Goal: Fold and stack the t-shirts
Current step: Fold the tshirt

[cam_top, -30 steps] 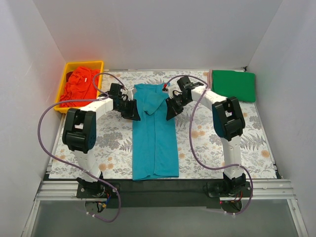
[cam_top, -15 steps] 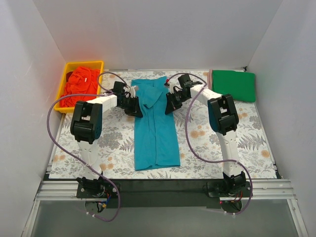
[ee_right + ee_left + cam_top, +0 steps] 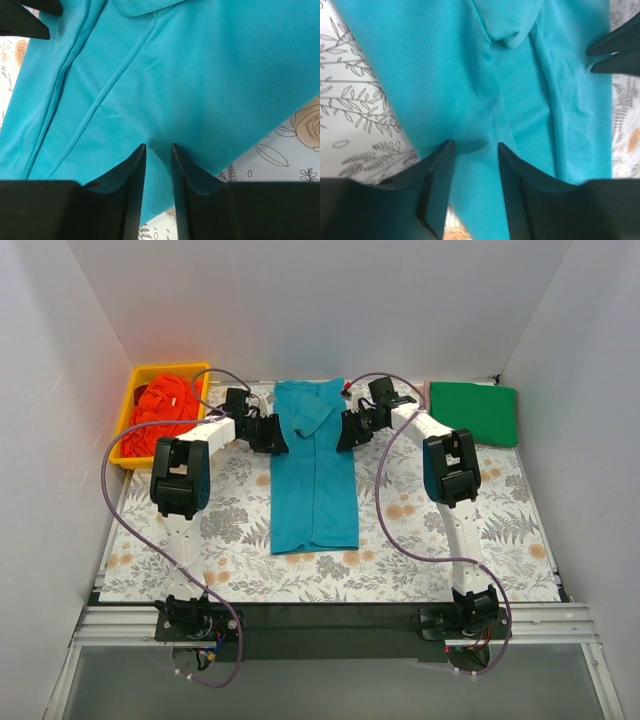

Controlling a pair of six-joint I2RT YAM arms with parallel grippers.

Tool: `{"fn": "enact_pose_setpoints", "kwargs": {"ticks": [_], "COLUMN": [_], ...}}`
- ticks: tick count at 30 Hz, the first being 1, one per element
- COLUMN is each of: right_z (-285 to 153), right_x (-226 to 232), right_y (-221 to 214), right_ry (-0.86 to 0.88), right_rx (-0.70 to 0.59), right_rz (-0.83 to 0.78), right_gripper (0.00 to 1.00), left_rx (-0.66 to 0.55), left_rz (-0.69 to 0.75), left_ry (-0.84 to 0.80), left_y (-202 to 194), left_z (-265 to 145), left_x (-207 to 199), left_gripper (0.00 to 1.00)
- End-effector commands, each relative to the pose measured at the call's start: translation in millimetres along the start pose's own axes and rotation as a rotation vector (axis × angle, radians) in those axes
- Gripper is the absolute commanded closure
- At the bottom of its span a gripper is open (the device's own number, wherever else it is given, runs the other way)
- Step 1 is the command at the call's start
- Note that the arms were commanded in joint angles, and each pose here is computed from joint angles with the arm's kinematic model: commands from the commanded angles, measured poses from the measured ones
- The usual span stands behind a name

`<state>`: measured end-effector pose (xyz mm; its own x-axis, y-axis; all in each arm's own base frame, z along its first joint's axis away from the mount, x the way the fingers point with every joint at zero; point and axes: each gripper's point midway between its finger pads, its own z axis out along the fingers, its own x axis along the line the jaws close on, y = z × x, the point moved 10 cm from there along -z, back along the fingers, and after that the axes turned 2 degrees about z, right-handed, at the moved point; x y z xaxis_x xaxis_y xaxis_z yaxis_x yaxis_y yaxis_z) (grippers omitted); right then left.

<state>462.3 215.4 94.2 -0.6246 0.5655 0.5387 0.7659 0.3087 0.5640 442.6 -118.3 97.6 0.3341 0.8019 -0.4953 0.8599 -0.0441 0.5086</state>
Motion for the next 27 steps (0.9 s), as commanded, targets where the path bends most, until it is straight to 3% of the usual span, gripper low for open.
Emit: {"fn": "enact_pose_setpoints", "kwargs": {"ticks": [1,2,5,10,13,14,17,18,22,27], "right_z": [-35,-45,-91,-155,-160,-146,-140,-132,-118,-93], "right_x": [26,34,73,141,171,177,208,207,220,228], "right_y": [31,35,47,29,-9,-35,-73,-98,-146,-181], "right_ry": [-0.036,-0.042,-0.042,-0.073,-0.093,-0.092,-0.086,-0.078,-0.052,-0.067], "right_rx": [-0.075,-0.090,-0.136,-0.146,-0.045,0.040,0.125,0.194,0.287,0.317], "right_rz": [-0.122,-0.146,-0.267,-0.466,-0.583,-0.599,-0.735,-0.746,-0.844,-0.968], "right_gripper": [0.65,0.58,0.50,0.43,0.42,0.42,0.43,0.44,0.49,0.53], "left_rx": [-0.039,-0.058,-0.179,-0.386,-0.412,-0.382,-0.361,-0.302,-0.249,-0.208], "left_rz": [0.051,0.076,0.185,0.441,0.574,0.584,0.718,0.710,0.844,0.990], "left_ry": [0.046,0.033,-0.058,-0.116,-0.121,-0.126,-0.157,-0.177,-0.258,-0.303], "left_y": [13,14,13,-7,-37,-55,-83,-103,-152,-200], "left_z": [-35,-46,-96,-180,-203,-199,-208,-202,-198,-179], "left_x": [-8,-15,-52,-103,-112,-107,-111,-106,-100,-89], "left_gripper": [0.58,0.38,0.11,0.10,0.09,0.09,0.13,0.14,0.24,0.28]}}
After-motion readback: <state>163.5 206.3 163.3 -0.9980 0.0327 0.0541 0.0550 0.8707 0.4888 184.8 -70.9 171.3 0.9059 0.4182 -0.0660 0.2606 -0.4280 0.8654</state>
